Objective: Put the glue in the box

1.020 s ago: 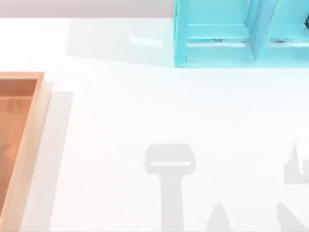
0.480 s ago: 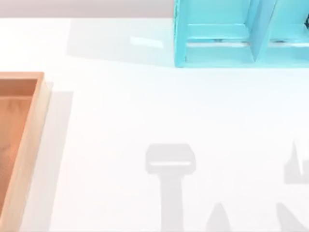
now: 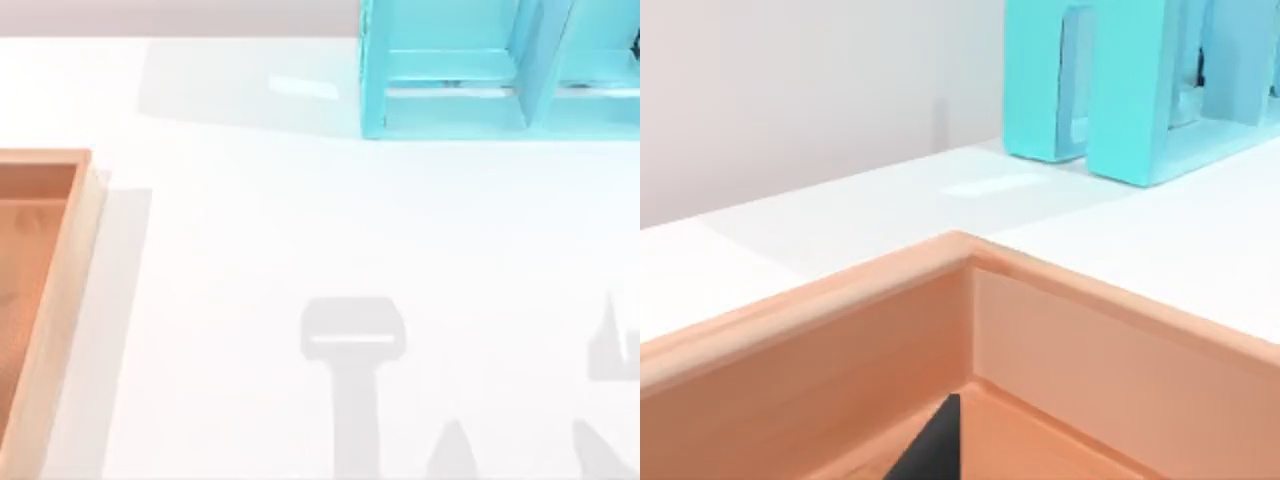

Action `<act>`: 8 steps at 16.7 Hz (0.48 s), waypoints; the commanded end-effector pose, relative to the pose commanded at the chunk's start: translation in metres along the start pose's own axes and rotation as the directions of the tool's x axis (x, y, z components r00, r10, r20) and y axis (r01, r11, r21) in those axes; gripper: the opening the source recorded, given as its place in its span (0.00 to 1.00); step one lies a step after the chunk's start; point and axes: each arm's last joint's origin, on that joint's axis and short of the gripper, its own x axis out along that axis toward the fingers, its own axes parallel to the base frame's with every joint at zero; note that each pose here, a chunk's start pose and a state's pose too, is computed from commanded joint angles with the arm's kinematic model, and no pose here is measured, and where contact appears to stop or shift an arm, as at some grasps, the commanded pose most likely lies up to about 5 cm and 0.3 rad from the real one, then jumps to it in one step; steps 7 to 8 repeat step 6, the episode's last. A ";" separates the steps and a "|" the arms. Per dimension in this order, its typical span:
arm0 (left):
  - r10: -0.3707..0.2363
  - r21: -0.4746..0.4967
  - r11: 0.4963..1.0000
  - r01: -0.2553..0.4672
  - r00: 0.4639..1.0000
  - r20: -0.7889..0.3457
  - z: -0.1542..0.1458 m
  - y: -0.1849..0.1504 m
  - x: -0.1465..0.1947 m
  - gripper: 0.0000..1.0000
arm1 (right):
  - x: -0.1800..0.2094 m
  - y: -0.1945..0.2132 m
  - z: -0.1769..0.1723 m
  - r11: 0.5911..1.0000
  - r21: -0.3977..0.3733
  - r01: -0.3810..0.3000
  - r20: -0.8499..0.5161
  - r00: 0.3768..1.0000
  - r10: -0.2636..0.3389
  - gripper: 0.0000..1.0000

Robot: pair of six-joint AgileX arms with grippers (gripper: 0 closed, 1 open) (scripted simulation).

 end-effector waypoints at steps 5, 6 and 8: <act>0.000 0.000 1.000 0.000 1.000 0.000 0.000 0.000 0.000 1.00 | 0.000 0.000 0.000 1.000 0.000 0.000 0.000 1.000 0.000 1.00; 0.000 0.000 1.000 0.000 1.000 0.000 0.000 0.000 0.000 1.00 | 0.000 0.000 0.000 1.000 0.000 0.000 0.000 1.000 0.000 1.00; 0.000 0.000 1.000 0.000 1.000 0.000 0.000 0.000 0.000 1.00 | 0.000 0.000 0.000 1.000 0.000 0.000 0.000 1.000 0.000 1.00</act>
